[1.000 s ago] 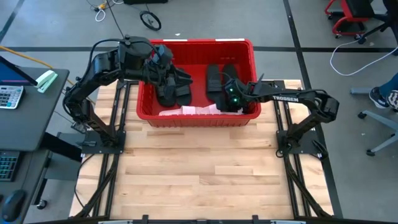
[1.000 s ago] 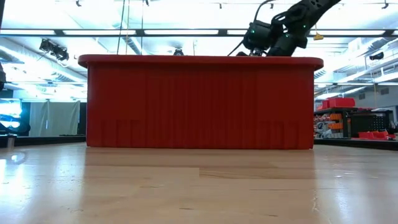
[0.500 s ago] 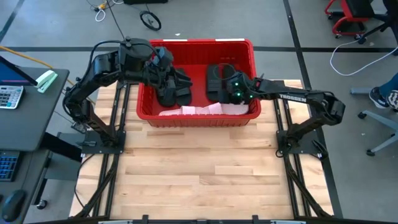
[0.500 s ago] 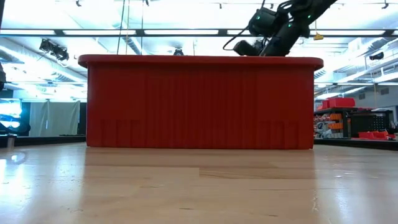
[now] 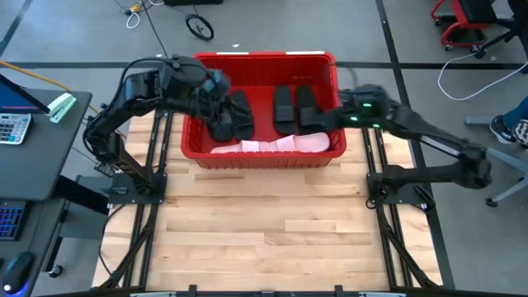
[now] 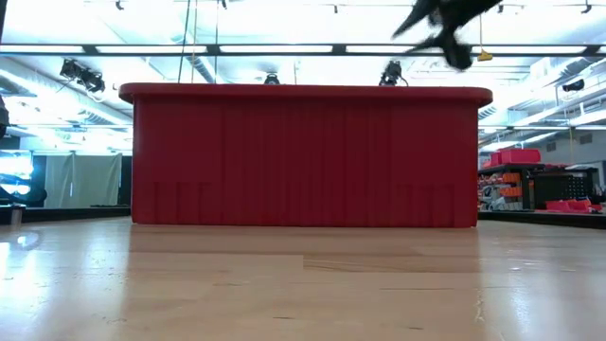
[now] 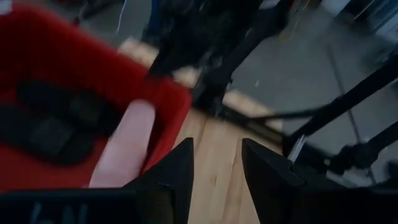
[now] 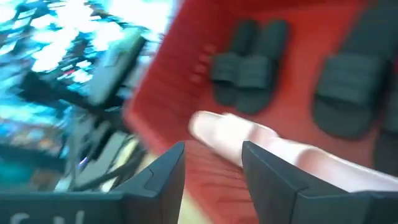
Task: Pick and place slides into bin
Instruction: Return to Home Position
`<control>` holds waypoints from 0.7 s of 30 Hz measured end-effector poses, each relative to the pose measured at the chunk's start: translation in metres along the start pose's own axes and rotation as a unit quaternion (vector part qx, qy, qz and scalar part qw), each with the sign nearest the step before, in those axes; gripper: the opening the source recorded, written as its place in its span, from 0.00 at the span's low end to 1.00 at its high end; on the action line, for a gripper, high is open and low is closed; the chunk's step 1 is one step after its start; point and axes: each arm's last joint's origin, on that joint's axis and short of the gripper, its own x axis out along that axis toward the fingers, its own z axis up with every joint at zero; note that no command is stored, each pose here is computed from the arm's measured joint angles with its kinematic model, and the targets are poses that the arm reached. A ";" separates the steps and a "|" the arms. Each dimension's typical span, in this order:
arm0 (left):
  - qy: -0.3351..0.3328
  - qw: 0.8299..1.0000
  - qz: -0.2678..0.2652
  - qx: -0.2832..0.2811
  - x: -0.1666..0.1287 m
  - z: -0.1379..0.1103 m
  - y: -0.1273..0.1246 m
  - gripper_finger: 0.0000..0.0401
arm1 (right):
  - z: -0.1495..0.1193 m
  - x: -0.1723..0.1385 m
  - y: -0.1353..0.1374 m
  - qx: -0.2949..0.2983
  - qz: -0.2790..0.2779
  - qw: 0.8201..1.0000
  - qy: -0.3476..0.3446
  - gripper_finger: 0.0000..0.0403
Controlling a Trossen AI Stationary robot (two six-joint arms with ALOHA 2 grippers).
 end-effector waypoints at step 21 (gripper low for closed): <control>-0.083 0.984 0.159 -0.011 -0.197 -0.061 0.014 0.34 | -0.061 -0.169 -0.011 -0.296 0.167 0.932 -0.125 0.41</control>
